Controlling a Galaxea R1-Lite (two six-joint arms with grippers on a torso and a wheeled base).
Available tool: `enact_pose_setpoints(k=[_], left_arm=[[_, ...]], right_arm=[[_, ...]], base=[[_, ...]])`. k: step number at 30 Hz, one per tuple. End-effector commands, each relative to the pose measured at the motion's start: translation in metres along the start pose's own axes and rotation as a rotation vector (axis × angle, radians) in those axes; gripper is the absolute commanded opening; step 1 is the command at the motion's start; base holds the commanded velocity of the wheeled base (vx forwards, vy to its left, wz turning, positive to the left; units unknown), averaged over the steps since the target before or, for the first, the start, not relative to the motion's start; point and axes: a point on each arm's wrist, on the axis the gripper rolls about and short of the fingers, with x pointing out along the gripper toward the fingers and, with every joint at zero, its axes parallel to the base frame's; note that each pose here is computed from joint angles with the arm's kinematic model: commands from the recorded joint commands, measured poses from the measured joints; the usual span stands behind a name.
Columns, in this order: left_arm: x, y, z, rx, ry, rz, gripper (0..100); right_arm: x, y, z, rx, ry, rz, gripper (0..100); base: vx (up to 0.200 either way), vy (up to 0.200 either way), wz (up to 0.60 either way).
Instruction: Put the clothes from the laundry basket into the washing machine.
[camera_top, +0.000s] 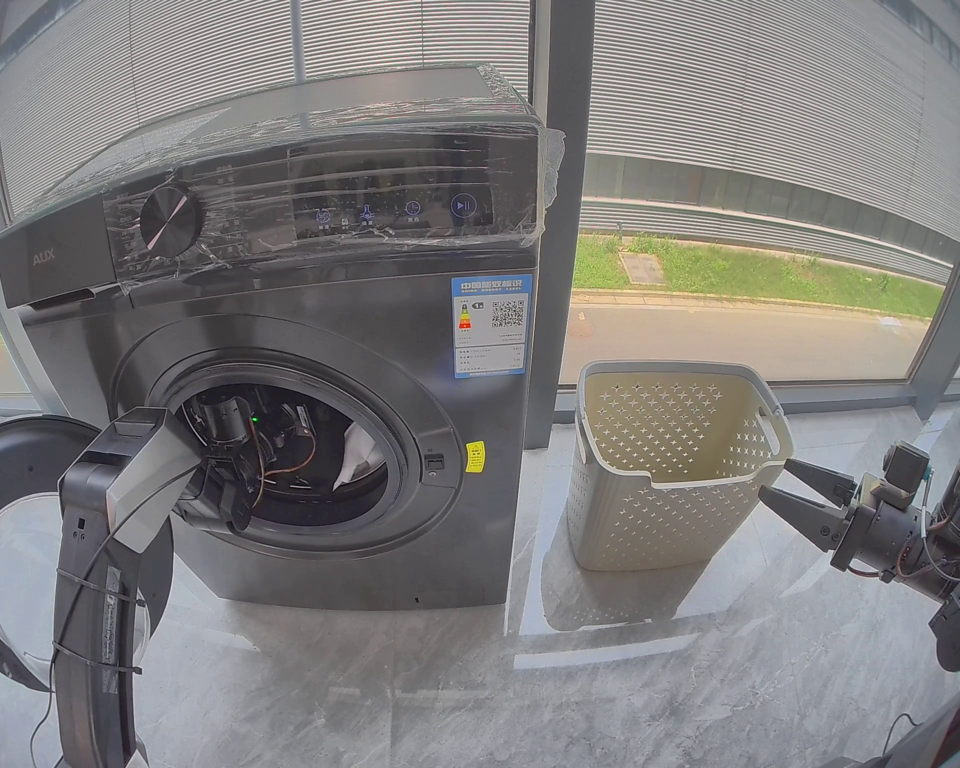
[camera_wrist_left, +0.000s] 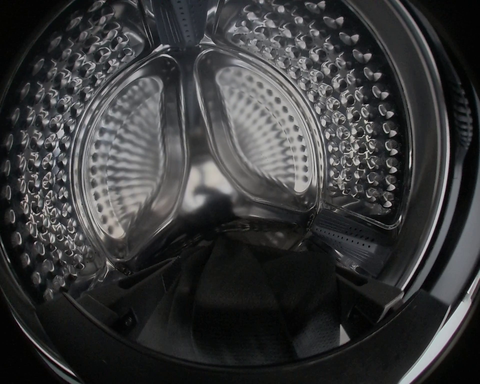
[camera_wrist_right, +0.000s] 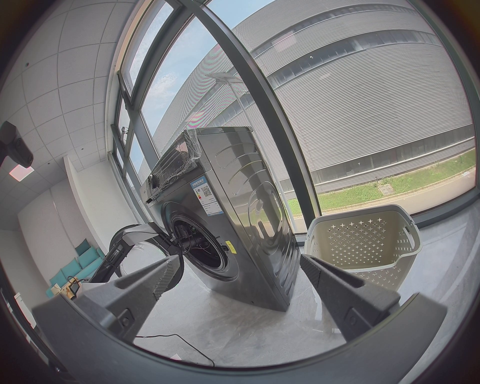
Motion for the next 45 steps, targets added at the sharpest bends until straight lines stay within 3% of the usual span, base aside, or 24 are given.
enact_pose_setpoints(k=[1, 5, 8, 12, 14, 16, 19, 22, 27, 30, 33, 35, 39, 45], left_arm=[[0.011, 0.003, 0.029, 0.047, -0.097, -0.006, 100], [0.01, 0.003, 0.03, 0.052, -0.098, -0.014, 100], [0.0, 0.001, 0.017, 0.041, -0.053, -0.026, 100], [-0.015, -0.003, 0.016, 0.028, -0.006, -0.041, 100], [-0.033, -0.003, 0.013, -0.002, 0.088, -0.026, 100], [-0.042, -0.001, 0.013, -0.008, 0.128, -0.016, 100], [-0.044, -0.002, 0.017, 0.001, 0.107, -0.027, 100], [-0.044, -0.004, 0.019, -0.01, 0.104, -0.044, 100], [-0.06, -0.01, 0.019, -0.12, 0.14, -0.043, 100], [-0.08, -0.014, 0.012, -0.198, 0.208, -0.033, 100], [-0.099, -0.015, 0.001, -0.225, 0.281, -0.028, 100], [-0.104, -0.017, -0.003, -0.226, 0.293, -0.031, 100], [-0.101, -0.018, 0.004, -0.202, 0.216, -0.048, 100], [-0.127, -0.029, 0.02, -0.19, 0.175, -0.064, 100]], right_arm=[[0.001, 0.0, 0.001, -0.002, -0.002, 0.001, 100], [0.001, 0.0, 0.001, -0.002, -0.001, 0.003, 100], [0.001, -0.001, 0.001, -0.002, -0.002, 0.001, 100], [0.001, 0.0, 0.001, -0.001, -0.003, 0.002, 100], [0.001, 0.0, 0.0, 0.001, 0.0, 0.003, 100], [0.001, 0.0, 0.001, 0.0, -0.001, 0.003, 100], [0.001, 0.0, 0.001, 0.0, -0.001, 0.003, 100], [0.001, 0.0, 0.001, 0.0, -0.001, 0.003, 100], [0.001, 0.0, 0.001, -0.002, -0.003, 0.005, 100], [0.001, 0.0, 0.001, -0.001, -0.002, 0.005, 100], [0.001, 0.0, 0.001, 0.0, -0.001, 0.004, 100], [0.001, -0.001, 0.001, 0.001, 0.001, 0.004, 100], [0.001, 0.0, 0.0, 0.001, 0.001, 0.004, 100], [0.001, 0.0, 0.001, 0.0, 0.0, 0.007, 100]], base=[[0.0, 0.0, 0.0], [0.0, 0.0, 0.0], [0.0, 0.0, 0.0], [0.0, 0.0, 0.0], [0.0, 0.0, 0.0], [0.0, 0.0, 0.0], [0.0, 0.0, 0.0], [0.0, 0.0, 0.0], [0.0, 0.0, 0.0], [0.0, 0.0, 0.0], [0.0, 0.0, 0.0], [0.0, 0.0, 0.0], [0.0, 0.0, 0.0], [0.0, 0.0, 0.0]])
